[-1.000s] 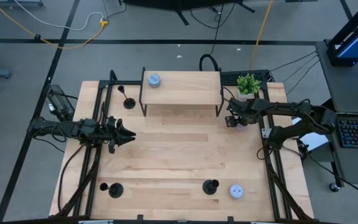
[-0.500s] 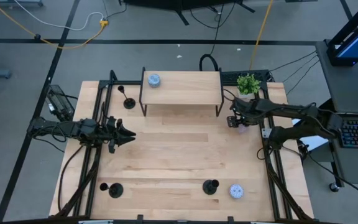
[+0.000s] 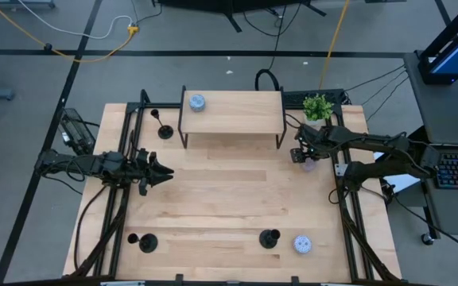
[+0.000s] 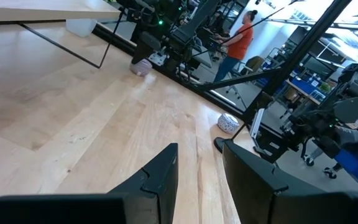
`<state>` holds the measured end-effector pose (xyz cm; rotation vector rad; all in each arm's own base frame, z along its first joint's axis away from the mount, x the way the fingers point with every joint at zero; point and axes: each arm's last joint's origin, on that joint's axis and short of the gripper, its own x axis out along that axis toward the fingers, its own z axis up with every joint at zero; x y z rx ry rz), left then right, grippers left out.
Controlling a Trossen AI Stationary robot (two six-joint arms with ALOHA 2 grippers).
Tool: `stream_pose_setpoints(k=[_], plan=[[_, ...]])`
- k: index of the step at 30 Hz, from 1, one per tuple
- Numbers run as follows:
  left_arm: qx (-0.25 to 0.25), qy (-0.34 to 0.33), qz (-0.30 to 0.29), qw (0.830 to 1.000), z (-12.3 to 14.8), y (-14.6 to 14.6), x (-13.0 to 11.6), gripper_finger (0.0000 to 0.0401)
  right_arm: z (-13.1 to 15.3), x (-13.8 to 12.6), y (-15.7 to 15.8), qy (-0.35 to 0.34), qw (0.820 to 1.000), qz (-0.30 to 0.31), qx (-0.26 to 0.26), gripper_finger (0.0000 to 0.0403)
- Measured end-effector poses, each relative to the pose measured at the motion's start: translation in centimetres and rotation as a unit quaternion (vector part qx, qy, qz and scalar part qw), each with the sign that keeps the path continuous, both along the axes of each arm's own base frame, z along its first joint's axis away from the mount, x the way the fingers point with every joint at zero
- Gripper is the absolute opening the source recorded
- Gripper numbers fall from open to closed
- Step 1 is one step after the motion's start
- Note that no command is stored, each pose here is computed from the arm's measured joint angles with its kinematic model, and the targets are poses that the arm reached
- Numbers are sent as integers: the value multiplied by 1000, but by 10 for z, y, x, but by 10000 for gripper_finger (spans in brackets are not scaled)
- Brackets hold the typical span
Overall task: Pick & Place candle stick holders
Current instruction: Put the purple patterned scented candle on the shelf
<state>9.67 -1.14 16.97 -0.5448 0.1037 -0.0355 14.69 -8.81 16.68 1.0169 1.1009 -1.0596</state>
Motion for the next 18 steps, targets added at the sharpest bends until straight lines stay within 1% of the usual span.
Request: stream_pose_setpoints(k=[8,13,18], plan=[[0,0,0,1000,0,0,0,131,-1,-4,5,25,1000,5,15,293],[6,-1,-1,1000,0,0,0,131,-2,-2,7,23,1000,15,12,293],[12,-1,-1,1000,0,0,0,131,-26,-11,18,27,999,4,24,293]])
